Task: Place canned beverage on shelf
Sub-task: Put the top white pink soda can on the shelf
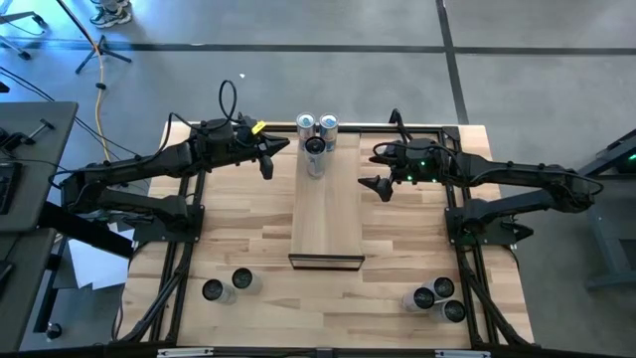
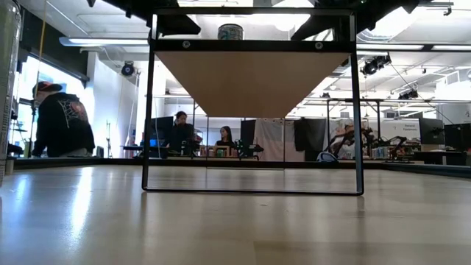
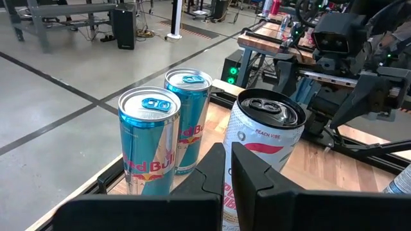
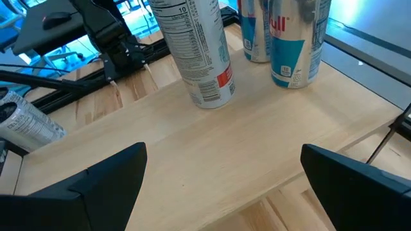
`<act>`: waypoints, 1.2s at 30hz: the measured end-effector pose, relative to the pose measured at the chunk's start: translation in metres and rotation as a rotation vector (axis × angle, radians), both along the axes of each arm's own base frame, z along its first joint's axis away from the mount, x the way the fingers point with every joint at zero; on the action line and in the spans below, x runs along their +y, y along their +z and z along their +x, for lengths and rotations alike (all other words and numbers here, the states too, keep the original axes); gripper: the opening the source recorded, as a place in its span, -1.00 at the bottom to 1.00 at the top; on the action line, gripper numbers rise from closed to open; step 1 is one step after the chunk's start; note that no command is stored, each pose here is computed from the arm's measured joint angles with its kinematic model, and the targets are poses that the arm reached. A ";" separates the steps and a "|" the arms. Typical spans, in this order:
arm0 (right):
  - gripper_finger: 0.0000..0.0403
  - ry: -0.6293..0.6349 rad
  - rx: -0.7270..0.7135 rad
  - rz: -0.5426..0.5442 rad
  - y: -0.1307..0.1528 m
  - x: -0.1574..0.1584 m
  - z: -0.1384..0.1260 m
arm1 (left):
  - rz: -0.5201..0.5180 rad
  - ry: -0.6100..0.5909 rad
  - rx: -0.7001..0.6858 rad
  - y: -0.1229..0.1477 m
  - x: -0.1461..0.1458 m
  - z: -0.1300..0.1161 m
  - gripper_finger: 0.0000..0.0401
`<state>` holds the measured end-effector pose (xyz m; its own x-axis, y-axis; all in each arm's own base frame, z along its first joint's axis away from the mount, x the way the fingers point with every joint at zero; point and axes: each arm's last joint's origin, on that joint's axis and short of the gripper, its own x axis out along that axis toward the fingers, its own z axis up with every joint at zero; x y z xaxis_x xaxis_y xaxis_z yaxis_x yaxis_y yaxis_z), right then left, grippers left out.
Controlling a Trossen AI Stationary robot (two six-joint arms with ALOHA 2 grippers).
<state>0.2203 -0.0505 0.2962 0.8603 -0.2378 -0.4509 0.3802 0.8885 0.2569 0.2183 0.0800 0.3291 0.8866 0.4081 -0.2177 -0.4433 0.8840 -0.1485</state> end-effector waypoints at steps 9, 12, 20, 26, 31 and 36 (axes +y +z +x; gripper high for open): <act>0.98 -0.017 -0.008 0.031 0.000 0.000 0.000 | 0.000 0.000 0.000 0.000 0.000 0.000 -0.99; 0.98 -0.060 -0.031 0.114 0.000 0.000 0.000 | 0.000 0.000 0.000 0.000 0.000 0.000 -0.99; 0.98 -0.083 -0.034 0.119 0.000 -0.001 0.000 | 0.001 0.000 0.001 0.000 0.000 0.000 -0.99; 0.98 -0.079 -0.031 0.110 0.000 -0.001 0.000 | 0.025 -0.005 0.012 0.000 0.000 0.000 -0.99; 0.98 -0.057 -0.031 0.115 0.000 0.000 0.000 | 0.041 -0.009 0.014 0.000 0.000 0.000 -0.99; 0.84 -0.041 -0.032 0.122 0.000 0.000 0.000 | 0.073 -0.052 -0.086 0.016 -0.005 -0.010 -0.99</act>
